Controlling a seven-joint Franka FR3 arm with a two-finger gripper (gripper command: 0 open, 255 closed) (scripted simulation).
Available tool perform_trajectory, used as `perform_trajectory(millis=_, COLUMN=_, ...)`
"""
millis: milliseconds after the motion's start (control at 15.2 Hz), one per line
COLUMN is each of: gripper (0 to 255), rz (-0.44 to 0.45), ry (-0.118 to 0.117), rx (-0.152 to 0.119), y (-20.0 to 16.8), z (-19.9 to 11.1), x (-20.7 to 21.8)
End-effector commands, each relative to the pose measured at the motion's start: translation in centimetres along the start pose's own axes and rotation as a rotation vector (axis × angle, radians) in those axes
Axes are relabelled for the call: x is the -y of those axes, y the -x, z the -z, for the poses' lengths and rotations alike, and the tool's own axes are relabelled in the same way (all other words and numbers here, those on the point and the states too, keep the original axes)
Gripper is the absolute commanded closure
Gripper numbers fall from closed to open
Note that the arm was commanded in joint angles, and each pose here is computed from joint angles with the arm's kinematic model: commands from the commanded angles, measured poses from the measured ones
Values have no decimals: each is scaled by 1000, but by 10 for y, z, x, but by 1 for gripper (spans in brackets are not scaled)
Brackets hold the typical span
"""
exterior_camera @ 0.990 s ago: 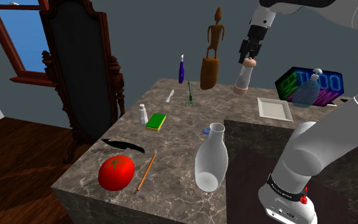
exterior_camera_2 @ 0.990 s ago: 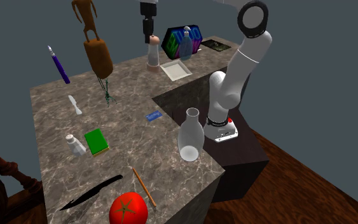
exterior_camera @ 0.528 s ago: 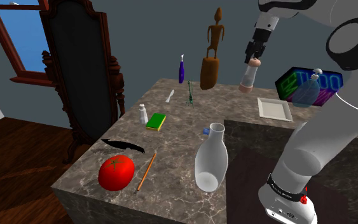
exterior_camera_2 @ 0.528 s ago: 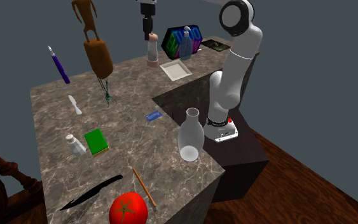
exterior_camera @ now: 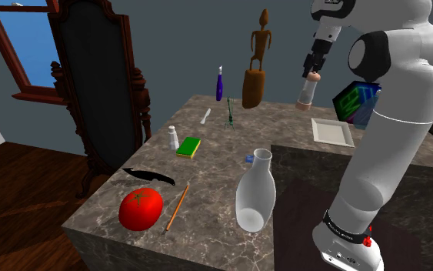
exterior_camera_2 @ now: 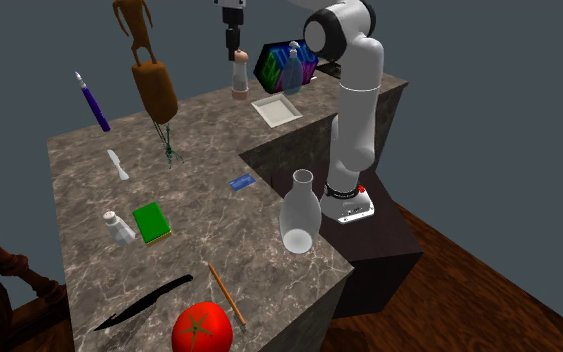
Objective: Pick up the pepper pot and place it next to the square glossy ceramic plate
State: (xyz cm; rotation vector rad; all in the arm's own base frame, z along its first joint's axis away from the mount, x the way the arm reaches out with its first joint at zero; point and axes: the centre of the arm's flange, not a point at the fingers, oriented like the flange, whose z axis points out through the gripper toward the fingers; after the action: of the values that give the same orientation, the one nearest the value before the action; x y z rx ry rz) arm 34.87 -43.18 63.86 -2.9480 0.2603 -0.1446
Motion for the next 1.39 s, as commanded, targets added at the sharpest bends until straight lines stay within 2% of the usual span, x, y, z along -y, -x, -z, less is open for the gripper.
perform_trajectory(millis=0, gripper=255, rz=2, ry=1, rx=-1, y=0, z=-8, x=-6)
perform_trajectory(millis=1320, gripper=255, rz=2, ry=1, rx=-1, y=8, z=-111, x=-26)
